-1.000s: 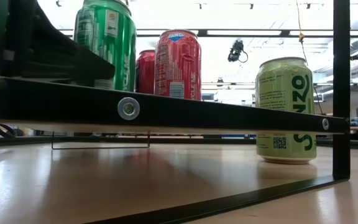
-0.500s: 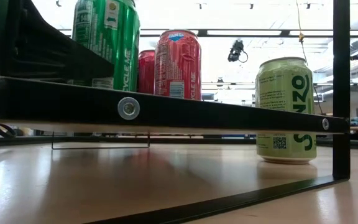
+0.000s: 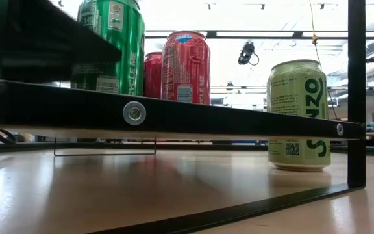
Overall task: Place canned beverage on shelf
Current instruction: Put the green soda can on the shelf
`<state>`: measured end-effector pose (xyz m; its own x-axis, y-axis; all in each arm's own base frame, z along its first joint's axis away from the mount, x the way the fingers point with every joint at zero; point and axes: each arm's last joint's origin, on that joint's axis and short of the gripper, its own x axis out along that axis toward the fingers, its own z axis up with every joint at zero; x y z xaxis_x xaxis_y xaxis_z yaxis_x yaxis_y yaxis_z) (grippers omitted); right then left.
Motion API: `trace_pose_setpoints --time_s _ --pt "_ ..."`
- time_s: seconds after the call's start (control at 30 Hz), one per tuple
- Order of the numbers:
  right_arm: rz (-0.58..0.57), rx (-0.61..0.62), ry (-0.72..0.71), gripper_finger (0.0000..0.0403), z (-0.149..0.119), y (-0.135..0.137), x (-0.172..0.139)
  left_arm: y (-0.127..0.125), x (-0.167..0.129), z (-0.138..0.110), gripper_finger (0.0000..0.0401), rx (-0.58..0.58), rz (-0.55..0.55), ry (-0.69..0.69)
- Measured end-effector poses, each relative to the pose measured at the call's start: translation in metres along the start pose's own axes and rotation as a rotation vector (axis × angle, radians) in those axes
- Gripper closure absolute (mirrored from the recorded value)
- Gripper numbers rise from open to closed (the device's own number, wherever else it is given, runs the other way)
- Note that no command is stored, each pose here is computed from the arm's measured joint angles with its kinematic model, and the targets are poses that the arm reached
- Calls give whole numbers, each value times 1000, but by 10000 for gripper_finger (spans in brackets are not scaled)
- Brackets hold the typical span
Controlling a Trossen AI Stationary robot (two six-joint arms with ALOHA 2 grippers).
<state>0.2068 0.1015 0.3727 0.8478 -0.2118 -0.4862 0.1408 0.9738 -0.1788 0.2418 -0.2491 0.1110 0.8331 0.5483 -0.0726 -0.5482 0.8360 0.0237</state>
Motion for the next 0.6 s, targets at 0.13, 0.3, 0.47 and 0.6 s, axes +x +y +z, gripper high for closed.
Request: trace_pose_setpoints --time_s 0.13,0.3,0.47,0.6 --pt "0 0 0 51 0 0 0 0 -5 15 3 25 -13 -6" --pt "7 0 2 51 0 0 0 1 -12 26 3 43 -28 -14" --pt "8 0 2 51 0 0 0 3 -17 42 3 100 -8 -36" --pt "7 1 1 51 0 0 0 4 -18 53 3 175 12 -47"
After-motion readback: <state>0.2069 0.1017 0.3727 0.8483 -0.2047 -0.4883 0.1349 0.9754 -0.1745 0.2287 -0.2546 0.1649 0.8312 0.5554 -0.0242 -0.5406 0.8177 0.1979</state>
